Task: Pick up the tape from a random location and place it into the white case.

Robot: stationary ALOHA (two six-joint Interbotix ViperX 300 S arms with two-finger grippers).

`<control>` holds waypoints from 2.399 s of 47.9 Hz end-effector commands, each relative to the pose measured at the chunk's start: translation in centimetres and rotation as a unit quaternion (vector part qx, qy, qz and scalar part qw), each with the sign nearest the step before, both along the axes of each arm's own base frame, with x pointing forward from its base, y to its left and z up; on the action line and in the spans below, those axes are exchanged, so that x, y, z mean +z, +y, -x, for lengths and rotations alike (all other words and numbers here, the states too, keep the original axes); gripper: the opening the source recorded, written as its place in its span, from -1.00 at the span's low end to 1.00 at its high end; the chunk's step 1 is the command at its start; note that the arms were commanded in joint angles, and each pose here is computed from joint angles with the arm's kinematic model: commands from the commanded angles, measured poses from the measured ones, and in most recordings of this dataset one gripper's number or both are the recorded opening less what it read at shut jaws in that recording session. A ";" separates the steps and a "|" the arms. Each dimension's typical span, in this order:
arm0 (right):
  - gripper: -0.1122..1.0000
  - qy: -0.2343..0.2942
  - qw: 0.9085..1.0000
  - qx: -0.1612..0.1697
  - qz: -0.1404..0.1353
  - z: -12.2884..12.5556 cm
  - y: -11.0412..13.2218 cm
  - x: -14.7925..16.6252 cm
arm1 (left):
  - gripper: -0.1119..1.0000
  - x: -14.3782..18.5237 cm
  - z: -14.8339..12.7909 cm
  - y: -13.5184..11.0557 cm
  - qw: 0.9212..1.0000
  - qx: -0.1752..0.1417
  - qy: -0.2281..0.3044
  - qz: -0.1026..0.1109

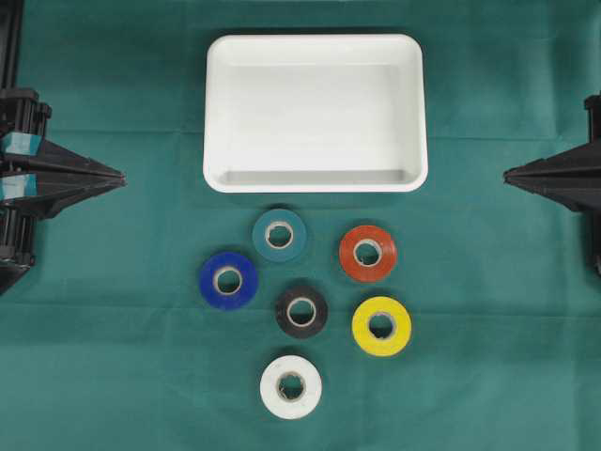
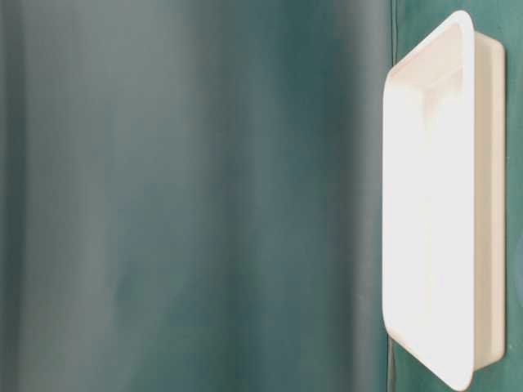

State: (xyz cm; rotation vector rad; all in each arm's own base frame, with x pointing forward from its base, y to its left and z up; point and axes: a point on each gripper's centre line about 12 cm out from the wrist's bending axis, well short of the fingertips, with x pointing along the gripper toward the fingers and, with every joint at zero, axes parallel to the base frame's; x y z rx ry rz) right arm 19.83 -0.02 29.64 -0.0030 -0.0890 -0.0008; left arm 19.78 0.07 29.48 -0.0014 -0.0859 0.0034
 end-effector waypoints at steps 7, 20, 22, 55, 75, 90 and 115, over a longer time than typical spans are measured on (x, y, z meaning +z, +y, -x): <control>-0.80 0.033 0.999 -0.003 -0.007 -0.7 -0.1 -0.4 | -0.77 0.1 -0.8 -0.1 1.000 -0.001 0.024 -0.003; -0.80 0.035 0.999 -0.002 -0.008 -0.7 -0.1 -0.1 | -0.78 0.1 -1.2 -0.1 0.999 -0.002 0.040 -0.001; -0.80 0.035 0.999 -0.002 -0.008 -0.7 -0.1 0.0 | -0.78 0.0 -1.2 -0.1 0.999 -0.001 0.042 -0.002; 0.83 0.035 0.999 -0.004 -0.009 -0.7 -0.2 0.1 | 0.97 -0.8 -1.9 -0.1 0.998 -0.002 0.067 -0.003; 0.84 0.036 0.999 -0.005 -0.009 -0.7 -0.2 0.2 | 0.97 -0.8 -1.7 -1.4 0.996 -0.034 0.077 -0.001; 0.84 0.036 0.999 -0.005 -0.009 -0.8 -0.2 0.3 | 0.97 -0.6 -1.2 -4.9 0.989 -0.114 0.090 -0.008; 0.84 0.045 0.999 -0.005 -0.009 -0.8 -0.2 0.1 | 0.97 -0.8 -0.6 -6.8 0.981 -0.160 0.106 -0.008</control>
